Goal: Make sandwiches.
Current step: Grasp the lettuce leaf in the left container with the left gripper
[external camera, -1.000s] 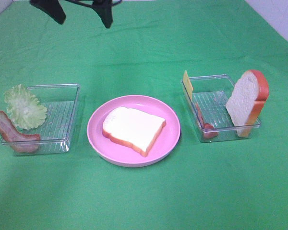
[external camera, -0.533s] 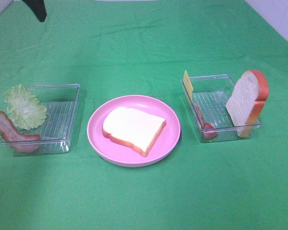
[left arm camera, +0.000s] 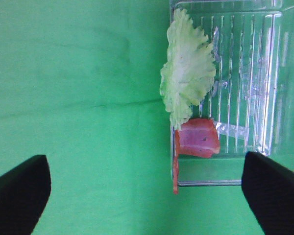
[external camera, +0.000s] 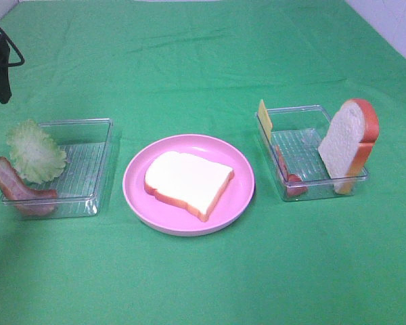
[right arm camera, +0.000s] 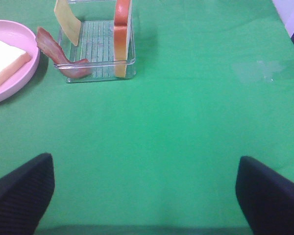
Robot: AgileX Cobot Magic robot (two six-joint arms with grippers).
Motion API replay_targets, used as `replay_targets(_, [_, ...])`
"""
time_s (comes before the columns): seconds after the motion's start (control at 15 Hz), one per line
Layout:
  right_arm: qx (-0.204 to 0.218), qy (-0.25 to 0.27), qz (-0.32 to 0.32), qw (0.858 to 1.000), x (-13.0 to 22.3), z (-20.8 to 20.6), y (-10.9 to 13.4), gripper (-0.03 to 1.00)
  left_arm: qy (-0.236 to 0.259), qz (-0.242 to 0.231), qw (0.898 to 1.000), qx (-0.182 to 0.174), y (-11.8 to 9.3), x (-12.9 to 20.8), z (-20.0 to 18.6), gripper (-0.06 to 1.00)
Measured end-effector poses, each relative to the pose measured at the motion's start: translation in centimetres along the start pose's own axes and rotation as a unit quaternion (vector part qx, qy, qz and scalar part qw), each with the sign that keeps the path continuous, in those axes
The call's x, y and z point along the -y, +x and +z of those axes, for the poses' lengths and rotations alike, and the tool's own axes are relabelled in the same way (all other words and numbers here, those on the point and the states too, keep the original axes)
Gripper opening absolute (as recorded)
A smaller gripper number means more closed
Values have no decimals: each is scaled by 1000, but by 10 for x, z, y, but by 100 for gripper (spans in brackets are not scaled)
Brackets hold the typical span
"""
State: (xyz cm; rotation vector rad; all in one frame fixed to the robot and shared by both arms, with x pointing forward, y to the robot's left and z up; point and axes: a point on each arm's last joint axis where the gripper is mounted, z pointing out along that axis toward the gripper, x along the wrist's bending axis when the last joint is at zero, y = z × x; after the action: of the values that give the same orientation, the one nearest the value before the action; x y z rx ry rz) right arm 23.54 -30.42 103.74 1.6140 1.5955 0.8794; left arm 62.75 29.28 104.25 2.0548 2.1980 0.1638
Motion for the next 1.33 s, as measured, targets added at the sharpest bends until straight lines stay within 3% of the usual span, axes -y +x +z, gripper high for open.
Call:
replay_targets(0.47, [0, 0, 0, 1000, 0, 0, 0, 96, 56, 6, 998, 11, -4, -11, 69, 99])
replay_targets(0.87, [0, 0, 0, 1000, 0, 0, 0, 96, 7, 14, 999, 32, -8, -25, 94, 99])
replay_targets(1.33, [0, 0, 0, 1000, 0, 0, 0, 96, 23, 16, 998, 49, -11, -24, 108, 96])
